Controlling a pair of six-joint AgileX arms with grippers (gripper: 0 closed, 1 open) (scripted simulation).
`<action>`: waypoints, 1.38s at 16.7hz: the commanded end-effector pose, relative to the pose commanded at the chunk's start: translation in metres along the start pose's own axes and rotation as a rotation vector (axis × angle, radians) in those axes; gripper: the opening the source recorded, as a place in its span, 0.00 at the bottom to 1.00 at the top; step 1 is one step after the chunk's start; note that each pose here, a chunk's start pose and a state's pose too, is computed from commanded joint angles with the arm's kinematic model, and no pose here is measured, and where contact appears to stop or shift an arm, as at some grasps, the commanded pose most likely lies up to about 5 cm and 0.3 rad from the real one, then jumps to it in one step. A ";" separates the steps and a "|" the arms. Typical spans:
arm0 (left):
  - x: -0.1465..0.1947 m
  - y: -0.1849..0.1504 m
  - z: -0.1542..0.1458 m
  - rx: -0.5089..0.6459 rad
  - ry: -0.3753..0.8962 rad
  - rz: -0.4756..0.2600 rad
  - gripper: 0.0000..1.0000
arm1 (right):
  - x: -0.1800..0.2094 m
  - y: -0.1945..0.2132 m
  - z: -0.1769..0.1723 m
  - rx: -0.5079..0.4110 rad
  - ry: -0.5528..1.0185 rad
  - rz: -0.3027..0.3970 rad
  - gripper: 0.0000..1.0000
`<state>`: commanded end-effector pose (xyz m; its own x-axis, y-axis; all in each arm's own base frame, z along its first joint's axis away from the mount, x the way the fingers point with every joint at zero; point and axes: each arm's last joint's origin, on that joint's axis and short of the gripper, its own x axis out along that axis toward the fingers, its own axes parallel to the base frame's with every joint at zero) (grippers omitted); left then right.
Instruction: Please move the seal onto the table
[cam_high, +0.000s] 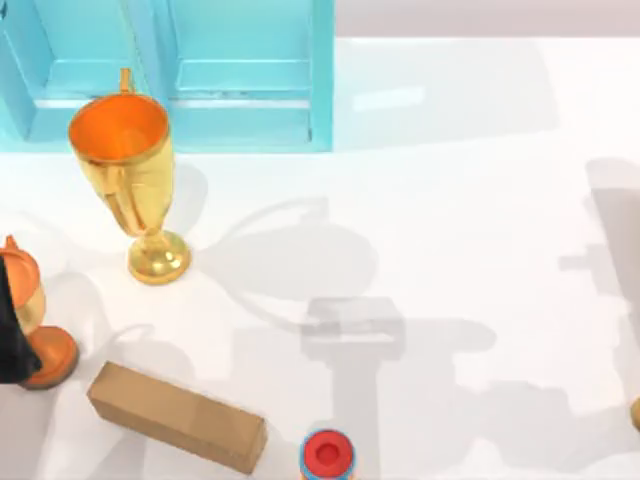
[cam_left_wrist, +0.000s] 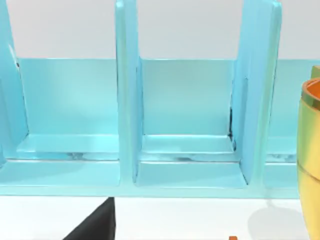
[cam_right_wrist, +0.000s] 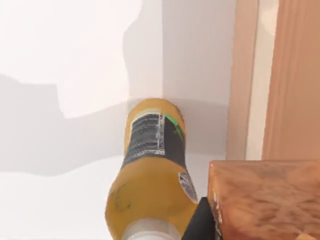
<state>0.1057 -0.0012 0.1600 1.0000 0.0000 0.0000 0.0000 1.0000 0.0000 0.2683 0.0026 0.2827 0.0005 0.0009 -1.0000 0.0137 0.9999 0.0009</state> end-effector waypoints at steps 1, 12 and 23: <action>0.000 0.000 0.000 0.000 0.000 0.000 1.00 | 0.000 0.000 0.000 0.000 0.000 0.001 0.00; 0.000 0.000 0.000 0.000 0.000 0.000 1.00 | 0.030 0.062 0.066 0.006 0.023 -0.042 0.00; 0.000 0.000 0.000 0.000 0.000 0.000 1.00 | 0.110 0.212 0.116 0.005 -0.001 -0.002 0.00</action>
<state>0.1057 -0.0012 0.1600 1.0000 0.0000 0.0000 0.0000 1.0000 0.0000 0.3874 0.2135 0.1725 0.0013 -0.0006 -1.0000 0.0189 0.9998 -0.0006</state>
